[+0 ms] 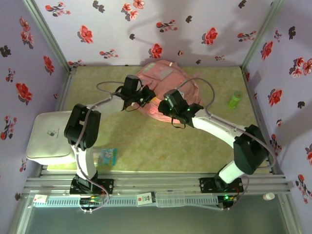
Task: Pack books, pencil case, and school supplies into a backpack
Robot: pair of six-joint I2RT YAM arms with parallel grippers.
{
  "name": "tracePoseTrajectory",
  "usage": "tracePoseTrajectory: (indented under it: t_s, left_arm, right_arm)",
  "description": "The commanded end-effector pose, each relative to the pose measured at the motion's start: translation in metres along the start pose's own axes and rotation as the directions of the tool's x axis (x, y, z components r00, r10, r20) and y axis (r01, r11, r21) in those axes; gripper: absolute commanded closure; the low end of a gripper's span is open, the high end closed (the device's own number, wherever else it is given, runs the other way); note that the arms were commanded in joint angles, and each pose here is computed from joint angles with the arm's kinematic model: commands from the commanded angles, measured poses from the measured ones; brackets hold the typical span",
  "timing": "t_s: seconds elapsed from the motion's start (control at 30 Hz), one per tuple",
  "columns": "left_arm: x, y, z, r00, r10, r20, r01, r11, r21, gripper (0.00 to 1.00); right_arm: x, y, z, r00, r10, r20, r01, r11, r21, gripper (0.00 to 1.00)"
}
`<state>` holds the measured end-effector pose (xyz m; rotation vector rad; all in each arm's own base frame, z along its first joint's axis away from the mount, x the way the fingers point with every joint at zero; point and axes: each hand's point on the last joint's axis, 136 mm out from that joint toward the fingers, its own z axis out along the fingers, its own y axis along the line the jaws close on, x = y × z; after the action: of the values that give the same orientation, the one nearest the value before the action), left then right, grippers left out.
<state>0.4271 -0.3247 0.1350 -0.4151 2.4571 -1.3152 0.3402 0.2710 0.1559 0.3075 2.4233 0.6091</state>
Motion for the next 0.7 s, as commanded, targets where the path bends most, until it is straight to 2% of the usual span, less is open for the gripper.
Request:
tracePoseTrajectory:
  t_s: [0.0, 0.27, 0.67]
  left_arm:
    - [0.005, -0.032, -0.002, 0.999, 0.037, -0.008, -0.036, 0.995, 0.09, 1.0]
    - [0.008, -0.033, -0.002, 0.999, 0.053, -0.013, -0.051, 0.995, 0.086, 1.0]
    - [0.011, -0.033, -0.002, 0.998, 0.056, -0.02, -0.054, 0.995, 0.084, 1.0]
  right_arm:
    - [-0.004, -0.001, 0.015, 0.998, 0.048, 0.05, -0.049, 0.999, 0.023, 0.59]
    - [-0.012, 0.005, 0.042, 0.993, 0.063, 0.099, -0.067, 0.997, 0.034, 0.66]
    - [-0.031, 0.011, 0.063, 0.982, 0.077, 0.17, -0.086, 0.995, 0.044, 0.66]
